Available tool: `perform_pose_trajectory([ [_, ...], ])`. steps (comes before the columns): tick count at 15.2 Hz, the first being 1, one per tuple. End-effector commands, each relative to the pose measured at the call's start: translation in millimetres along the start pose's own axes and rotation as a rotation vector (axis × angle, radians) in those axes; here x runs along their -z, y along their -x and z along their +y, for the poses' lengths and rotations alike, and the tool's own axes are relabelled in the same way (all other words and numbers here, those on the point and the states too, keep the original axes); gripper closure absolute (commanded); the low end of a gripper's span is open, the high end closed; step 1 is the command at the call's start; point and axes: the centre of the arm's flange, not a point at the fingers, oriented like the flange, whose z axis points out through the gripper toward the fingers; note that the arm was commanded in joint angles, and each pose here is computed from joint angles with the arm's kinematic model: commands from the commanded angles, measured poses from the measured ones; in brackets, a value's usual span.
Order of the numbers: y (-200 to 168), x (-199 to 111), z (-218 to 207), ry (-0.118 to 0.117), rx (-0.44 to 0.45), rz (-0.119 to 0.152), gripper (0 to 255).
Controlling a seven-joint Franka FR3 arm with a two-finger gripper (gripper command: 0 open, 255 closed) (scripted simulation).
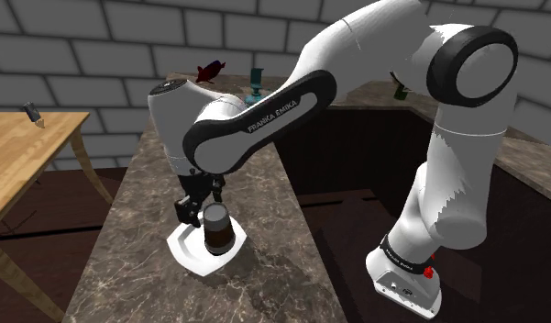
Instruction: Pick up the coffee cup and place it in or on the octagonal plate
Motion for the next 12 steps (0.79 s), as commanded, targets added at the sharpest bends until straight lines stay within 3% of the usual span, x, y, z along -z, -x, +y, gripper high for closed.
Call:
perform_pose_trajectory([
  [1, 23.3, 14.6, -18.6, 0.044, -0.031, 0.040, 0],
  [5, 69.9, 44.1, -55.7, 0.134, -0.086, 0.117, 0],
  [6, 74.4, 46.6, -59.6, 0.142, -0.091, 0.124, 0],
  [12, 70.7, 15.4, -54.9, 0.142, -0.091, 0.124, 0],
])
